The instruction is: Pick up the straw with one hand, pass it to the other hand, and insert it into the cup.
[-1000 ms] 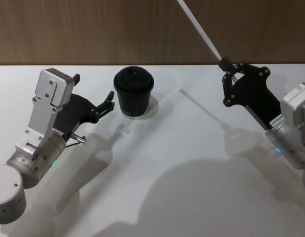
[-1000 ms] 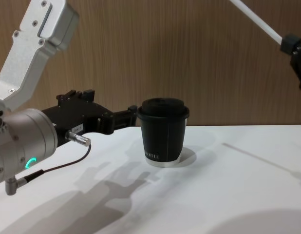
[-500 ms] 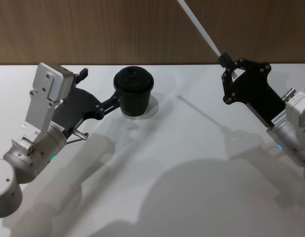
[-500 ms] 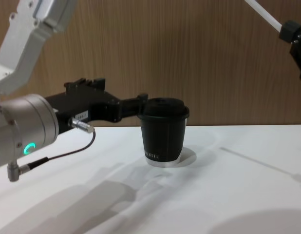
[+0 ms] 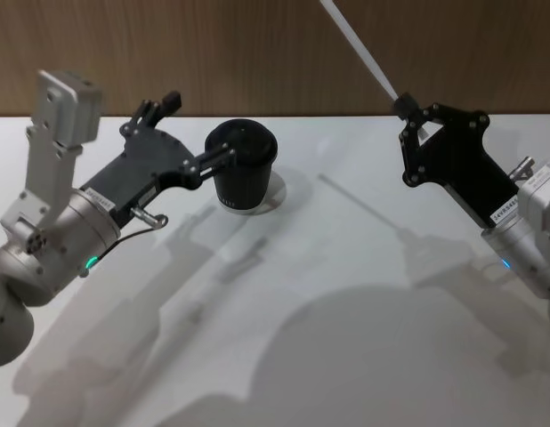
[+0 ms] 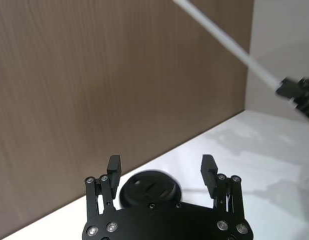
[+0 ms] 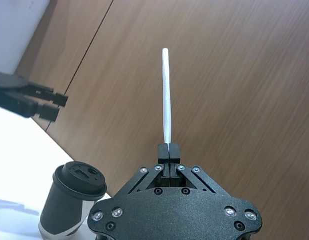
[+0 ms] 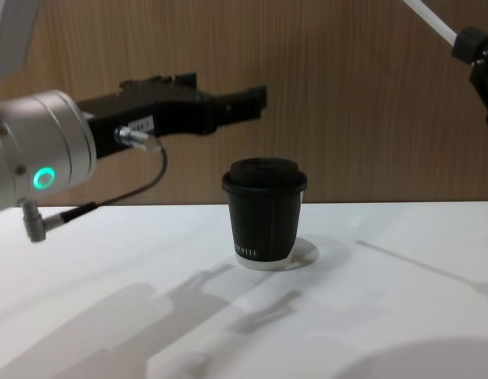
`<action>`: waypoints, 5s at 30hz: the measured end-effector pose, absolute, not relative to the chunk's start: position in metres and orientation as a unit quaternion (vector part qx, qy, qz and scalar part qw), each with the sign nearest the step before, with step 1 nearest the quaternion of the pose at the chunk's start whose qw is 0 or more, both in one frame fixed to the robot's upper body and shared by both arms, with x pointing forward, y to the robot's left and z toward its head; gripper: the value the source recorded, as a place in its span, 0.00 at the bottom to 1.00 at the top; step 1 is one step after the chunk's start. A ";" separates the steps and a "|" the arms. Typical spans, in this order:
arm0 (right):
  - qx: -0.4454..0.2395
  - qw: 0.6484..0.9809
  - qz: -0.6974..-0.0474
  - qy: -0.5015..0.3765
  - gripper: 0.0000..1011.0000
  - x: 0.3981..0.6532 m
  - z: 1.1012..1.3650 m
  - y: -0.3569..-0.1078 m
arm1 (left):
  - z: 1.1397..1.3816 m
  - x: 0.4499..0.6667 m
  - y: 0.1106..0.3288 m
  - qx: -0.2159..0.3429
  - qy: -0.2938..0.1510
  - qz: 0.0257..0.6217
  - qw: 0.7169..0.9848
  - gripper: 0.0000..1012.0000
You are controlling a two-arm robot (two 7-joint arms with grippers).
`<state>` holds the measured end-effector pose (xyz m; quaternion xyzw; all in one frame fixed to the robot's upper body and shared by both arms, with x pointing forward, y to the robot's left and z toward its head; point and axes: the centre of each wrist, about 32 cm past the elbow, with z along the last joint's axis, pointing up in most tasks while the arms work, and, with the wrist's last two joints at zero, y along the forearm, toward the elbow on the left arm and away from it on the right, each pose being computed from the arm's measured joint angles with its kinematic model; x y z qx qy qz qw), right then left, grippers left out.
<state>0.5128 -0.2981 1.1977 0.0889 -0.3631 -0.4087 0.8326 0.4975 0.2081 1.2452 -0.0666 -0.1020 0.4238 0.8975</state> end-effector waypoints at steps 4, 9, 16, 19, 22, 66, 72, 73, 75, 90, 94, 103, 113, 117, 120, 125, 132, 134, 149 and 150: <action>0.090 0.833 -0.408 -0.364 0.01 0.513 1.198 -0.298 | 1.252 0.500 0.207 -0.091 -0.090 0.407 0.904 0.99; 0.090 0.832 -0.407 -0.365 0.01 0.513 1.198 -0.298 | 1.260 0.503 0.205 -0.126 -0.072 0.380 0.913 0.99; 0.090 0.832 -0.407 -0.365 0.01 0.513 1.198 -0.299 | 1.269 0.510 0.198 -0.162 -0.042 0.339 0.926 0.99; 0.091 0.832 -0.406 -0.366 0.01 0.513 1.198 -0.298 | 1.272 0.513 0.194 -0.173 -0.026 0.321 0.931 0.99; 0.091 0.832 -0.406 -0.366 0.01 0.513 1.198 -0.299 | 1.274 0.517 0.190 -0.181 -0.011 0.307 0.934 0.99; 0.091 0.832 -0.406 -0.366 0.01 0.513 1.198 -0.298 | 1.283 0.570 0.129 -0.270 0.170 0.178 0.931 0.99; 0.091 0.832 -0.406 -0.366 0.01 0.513 1.198 -0.298 | 1.283 0.574 0.124 -0.276 0.179 0.170 0.929 0.99; 0.091 0.832 -0.406 -0.366 0.01 0.513 1.198 -0.298 | 1.283 0.574 0.122 -0.277 0.180 0.168 0.929 0.99; 0.091 0.832 -0.406 -0.367 0.01 0.513 1.198 -0.298 | 1.283 0.575 0.121 -0.278 0.182 0.167 0.928 0.99; 0.091 0.832 -0.406 -0.366 0.01 0.513 1.198 -0.298 | 1.283 0.578 0.114 -0.284 0.190 0.158 0.926 0.87; 0.091 0.832 -0.406 -0.366 0.01 0.513 1.198 -0.298 | 1.283 0.578 0.113 -0.285 0.191 0.157 0.926 0.75; 0.091 0.832 -0.406 -0.366 0.01 0.513 1.198 -0.298 | 1.284 0.579 0.112 -0.286 0.191 0.156 0.926 0.49; 0.091 0.832 -0.406 -0.367 0.01 0.513 1.198 -0.298 | 1.284 0.579 0.112 -0.286 0.192 0.156 0.926 0.15; 0.091 0.832 -0.406 -0.367 0.01 0.513 1.198 -0.298 | 1.284 0.579 0.112 -0.286 0.192 0.155 0.926 0.06; 0.091 0.832 -0.406 -0.367 0.01 0.513 1.198 -0.298 | 1.284 0.579 0.112 -0.287 0.192 0.155 0.926 0.03; 0.091 0.832 -0.406 -0.367 0.08 0.513 1.198 -0.298 | 1.284 0.579 0.111 -0.287 0.192 0.155 0.926 0.01; 0.091 0.832 -0.406 -0.366 0.29 0.513 1.198 -0.298 | 1.284 0.579 0.111 -0.287 0.192 0.155 0.926 0.01; 0.091 0.832 -0.406 -0.366 0.34 0.513 1.198 -0.298 | 1.284 0.579 0.111 -0.287 0.192 0.155 0.926 0.01; 0.091 0.832 -0.406 -0.367 0.79 0.513 1.198 -0.298 | 1.284 0.579 0.112 -0.287 0.192 0.155 0.926 0.01; 0.091 0.832 -0.406 -0.367 0.81 0.513 1.198 -0.298 | 1.284 0.579 0.112 -0.287 0.192 0.156 0.926 0.01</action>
